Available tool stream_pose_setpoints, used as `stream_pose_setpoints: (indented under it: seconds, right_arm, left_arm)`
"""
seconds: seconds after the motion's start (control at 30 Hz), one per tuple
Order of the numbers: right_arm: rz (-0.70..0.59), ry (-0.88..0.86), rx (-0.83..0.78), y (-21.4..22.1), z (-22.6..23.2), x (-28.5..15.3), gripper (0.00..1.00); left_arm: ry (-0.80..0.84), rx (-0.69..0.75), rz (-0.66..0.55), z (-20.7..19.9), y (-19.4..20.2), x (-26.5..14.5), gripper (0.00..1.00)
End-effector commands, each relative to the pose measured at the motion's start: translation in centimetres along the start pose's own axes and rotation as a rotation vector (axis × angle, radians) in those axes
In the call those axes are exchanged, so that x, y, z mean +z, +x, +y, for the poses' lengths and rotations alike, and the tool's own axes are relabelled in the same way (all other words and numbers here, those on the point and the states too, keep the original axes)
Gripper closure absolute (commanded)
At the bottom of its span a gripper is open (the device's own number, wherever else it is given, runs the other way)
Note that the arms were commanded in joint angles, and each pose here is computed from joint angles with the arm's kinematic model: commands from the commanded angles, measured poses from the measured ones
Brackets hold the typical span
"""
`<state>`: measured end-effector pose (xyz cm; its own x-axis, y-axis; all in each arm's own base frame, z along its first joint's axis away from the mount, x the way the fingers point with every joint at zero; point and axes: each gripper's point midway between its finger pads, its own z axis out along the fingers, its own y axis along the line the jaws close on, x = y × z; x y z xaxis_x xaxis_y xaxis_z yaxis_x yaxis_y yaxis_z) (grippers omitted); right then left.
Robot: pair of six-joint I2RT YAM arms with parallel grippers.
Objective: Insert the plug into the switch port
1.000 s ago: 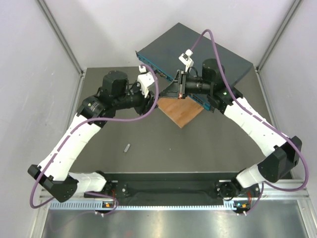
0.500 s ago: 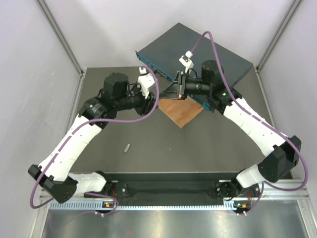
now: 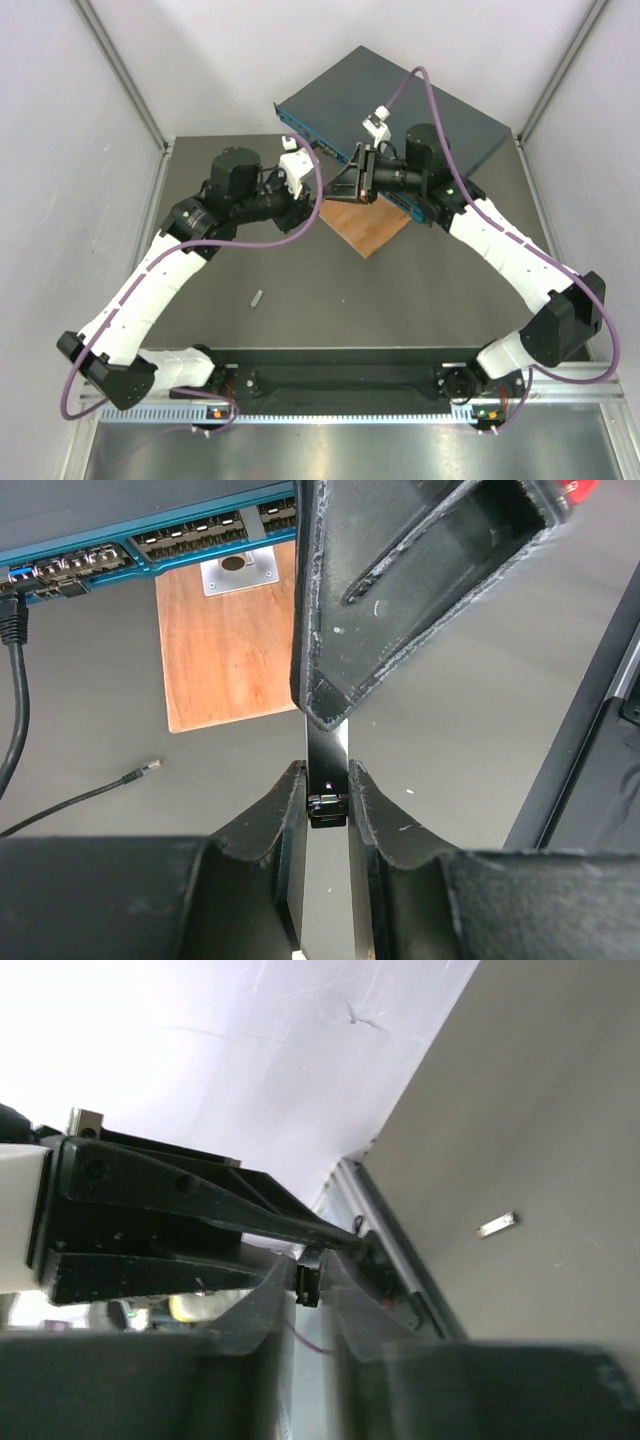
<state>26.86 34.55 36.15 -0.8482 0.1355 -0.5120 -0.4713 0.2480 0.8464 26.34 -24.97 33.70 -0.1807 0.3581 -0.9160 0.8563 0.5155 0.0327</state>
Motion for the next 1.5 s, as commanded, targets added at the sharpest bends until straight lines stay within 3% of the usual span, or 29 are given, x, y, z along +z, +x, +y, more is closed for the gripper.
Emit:
stream_pose_setpoints:
  seconds: [0.0, 0.03, 0.07, 0.17, 0.33, 0.47, 0.6, 0.73, 0.8, 1.07, 1.47]
  right_arm:
    - [-0.01, -0.068, -0.034, -0.5, 1.6, -0.2, 0.62]
    - [-0.013, -0.066, -0.053, -0.6, 1.8, -0.5, 0.52]
    - [-0.026, -0.057, -0.065, -1.1, 1.6, -0.8, 0.36]
    - [-0.075, -0.03, -0.137, -3.1, 1.8, -2.4, 0.19]
    - [-0.204, 0.018, -0.328, -6.8, 3.8, -7.0, 0.11]
    - [-0.34, 0.101, -0.402, -9.9, 3.9, -12.7, 0.05]
    - [-0.378, 0.173, -0.437, -10.0, 2.7, -16.2, 0.09]
    - [-0.338, 0.154, -0.38, -8.0, 1.9, -15.3, 0.3]
    - [-0.309, 0.138, -0.371, -7.3, 2.0, -14.2, 0.34]
    - [-0.124, 0.05, -0.337, -3.7, 2.7, -6.7, 0.38]
    - [0.004, 0.005, -0.317, 0.0, 2.1, -2.8, 0.46]
  left_arm:
    - [-0.023, 0.011, -0.067, 0.3, -1.6, -0.3, 1.0]
    - [-0.025, 0.001, -0.061, 0.3, -1.4, -0.3, 1.0]
    - [-0.032, -0.007, -0.061, 0.3, -1.5, -0.4, 1.0]
    - [-0.028, -0.045, -0.047, 0.2, -1.1, -0.4, 1.0]
    - [-0.028, -0.115, -0.016, 0.3, -0.4, -0.5, 1.0]
    - [-0.005, -0.174, 0.091, 1.1, 0.8, 0.5, 1.0]
    - [0.046, -0.184, 0.118, 1.6, 0.2, 0.6, 1.0]
    - [0.128, -0.099, 0.013, 0.1, -1.8, 0.0, 1.0]
    - [0.141, -0.069, -0.003, -0.3, -2.2, -0.1, 0.99]
    - [0.092, 0.184, 0.049, -2.5, -1.9, -0.1, 0.97]
    - [-0.002, 0.236, 0.073, -1.1, -1.3, -0.2, 0.98]
